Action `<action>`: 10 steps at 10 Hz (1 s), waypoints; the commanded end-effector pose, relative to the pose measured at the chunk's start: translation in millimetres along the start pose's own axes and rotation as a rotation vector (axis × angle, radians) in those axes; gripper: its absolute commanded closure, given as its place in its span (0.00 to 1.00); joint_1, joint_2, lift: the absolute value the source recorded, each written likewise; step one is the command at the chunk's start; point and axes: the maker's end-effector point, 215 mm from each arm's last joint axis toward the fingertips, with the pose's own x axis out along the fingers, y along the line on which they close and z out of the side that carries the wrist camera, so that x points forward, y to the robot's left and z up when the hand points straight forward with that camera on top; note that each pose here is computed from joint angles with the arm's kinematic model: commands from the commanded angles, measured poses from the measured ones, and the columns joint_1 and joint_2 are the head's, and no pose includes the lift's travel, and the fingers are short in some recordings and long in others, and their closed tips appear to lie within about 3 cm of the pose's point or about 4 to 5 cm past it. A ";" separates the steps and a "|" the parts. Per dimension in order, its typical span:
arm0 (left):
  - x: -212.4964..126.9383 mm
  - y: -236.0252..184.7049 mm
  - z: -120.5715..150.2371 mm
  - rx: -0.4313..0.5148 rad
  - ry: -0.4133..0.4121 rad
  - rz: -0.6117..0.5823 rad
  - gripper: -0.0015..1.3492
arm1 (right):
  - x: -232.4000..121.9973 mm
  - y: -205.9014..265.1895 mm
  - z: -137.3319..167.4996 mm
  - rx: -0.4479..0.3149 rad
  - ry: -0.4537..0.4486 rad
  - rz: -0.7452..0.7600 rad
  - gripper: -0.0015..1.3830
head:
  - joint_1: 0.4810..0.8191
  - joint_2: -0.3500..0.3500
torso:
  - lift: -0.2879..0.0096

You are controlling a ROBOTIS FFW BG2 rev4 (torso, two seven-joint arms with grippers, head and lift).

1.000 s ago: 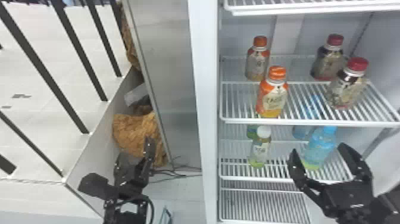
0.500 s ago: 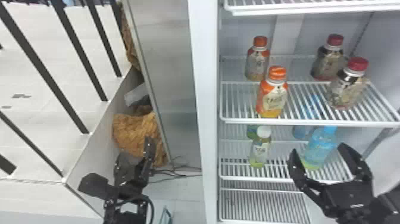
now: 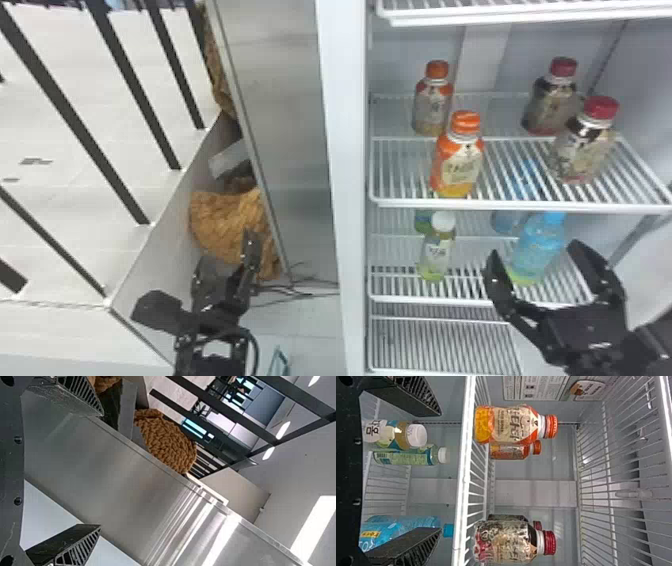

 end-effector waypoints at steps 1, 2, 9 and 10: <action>0.0 0.0 0.0 0.000 0.000 0.000 0.00 | 0.0 0.0 0.0 0.000 0.000 0.000 0.00 | 0.63 0.63 | 0.83; 0.0 0.0 0.0 0.000 0.000 0.000 0.00 | 0.0 0.0 0.0 0.000 0.000 0.000 0.00 | 0.63 0.63 | 0.83; 0.0 0.0 0.0 0.000 0.000 0.000 0.00 | 0.0 0.0 0.0 0.000 0.000 0.000 0.00 | 0.63 0.63 | 0.83; 0.0 0.0 0.0 0.000 0.000 0.000 0.00 | 0.0 0.0 0.0 0.000 0.000 0.000 0.00 | 0.63 0.63 | 0.83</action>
